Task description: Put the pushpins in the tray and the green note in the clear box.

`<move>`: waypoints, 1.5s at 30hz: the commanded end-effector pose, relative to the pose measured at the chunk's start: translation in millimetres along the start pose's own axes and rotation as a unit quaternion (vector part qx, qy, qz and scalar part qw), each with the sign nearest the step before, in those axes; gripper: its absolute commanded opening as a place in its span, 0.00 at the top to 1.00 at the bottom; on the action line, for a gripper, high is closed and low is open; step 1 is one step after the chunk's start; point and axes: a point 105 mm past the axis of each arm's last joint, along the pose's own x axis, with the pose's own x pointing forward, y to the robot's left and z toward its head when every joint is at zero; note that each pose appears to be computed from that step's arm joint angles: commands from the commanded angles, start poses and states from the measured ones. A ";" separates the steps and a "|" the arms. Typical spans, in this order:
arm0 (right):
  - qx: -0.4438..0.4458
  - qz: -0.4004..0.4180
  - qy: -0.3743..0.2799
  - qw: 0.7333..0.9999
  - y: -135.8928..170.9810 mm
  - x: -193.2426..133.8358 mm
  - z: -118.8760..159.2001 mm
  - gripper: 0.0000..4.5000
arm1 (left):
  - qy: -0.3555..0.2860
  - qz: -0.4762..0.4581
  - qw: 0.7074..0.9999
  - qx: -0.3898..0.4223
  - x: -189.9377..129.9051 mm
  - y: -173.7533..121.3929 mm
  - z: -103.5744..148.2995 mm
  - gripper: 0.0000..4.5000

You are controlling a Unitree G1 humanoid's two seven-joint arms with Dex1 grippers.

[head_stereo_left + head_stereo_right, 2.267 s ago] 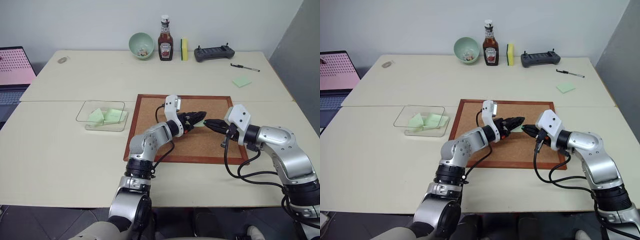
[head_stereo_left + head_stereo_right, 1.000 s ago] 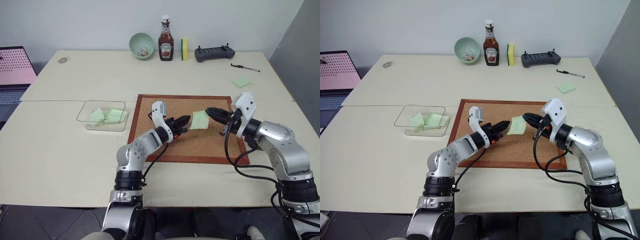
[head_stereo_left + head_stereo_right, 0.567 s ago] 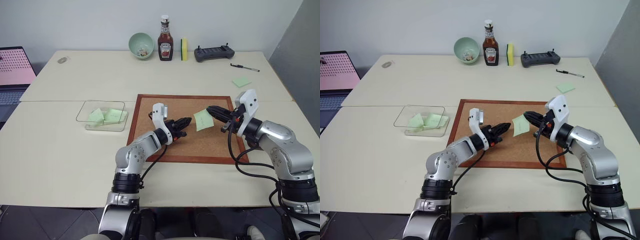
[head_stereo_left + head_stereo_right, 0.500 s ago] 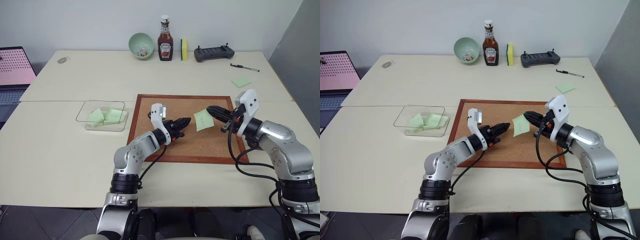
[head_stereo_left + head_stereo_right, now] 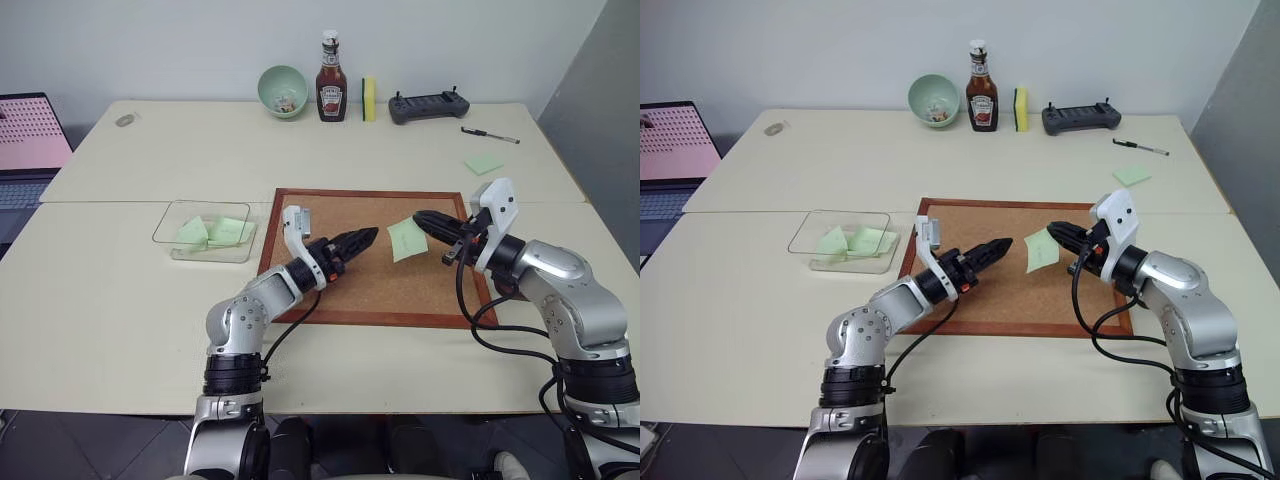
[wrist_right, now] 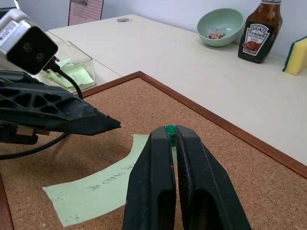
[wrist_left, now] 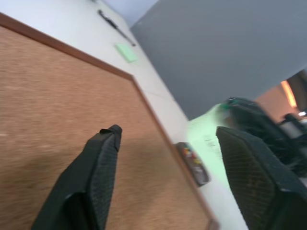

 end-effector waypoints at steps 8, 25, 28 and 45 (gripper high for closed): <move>-0.020 0.037 -0.034 0.999 19.4 3.8 26.9 1.00 | 0.048 -0.103 0.993 -0.036 33.3 -37.9 -17.1 0.12; -0.018 0.037 -0.037 0.998 20.6 3.5 30.6 1.00 | 0.056 -0.087 0.994 -0.034 27.4 -24.5 -23.5 0.41; -0.017 0.037 -0.038 0.998 20.6 3.8 31.2 1.00 | 0.059 -0.083 0.994 -0.033 23.4 -21.5 -24.5 0.54; -0.016 0.033 -0.044 0.998 16.2 4.0 36.8 1.00 | 0.104 -0.076 0.991 -0.024 22.3 -20.3 -41.4 0.72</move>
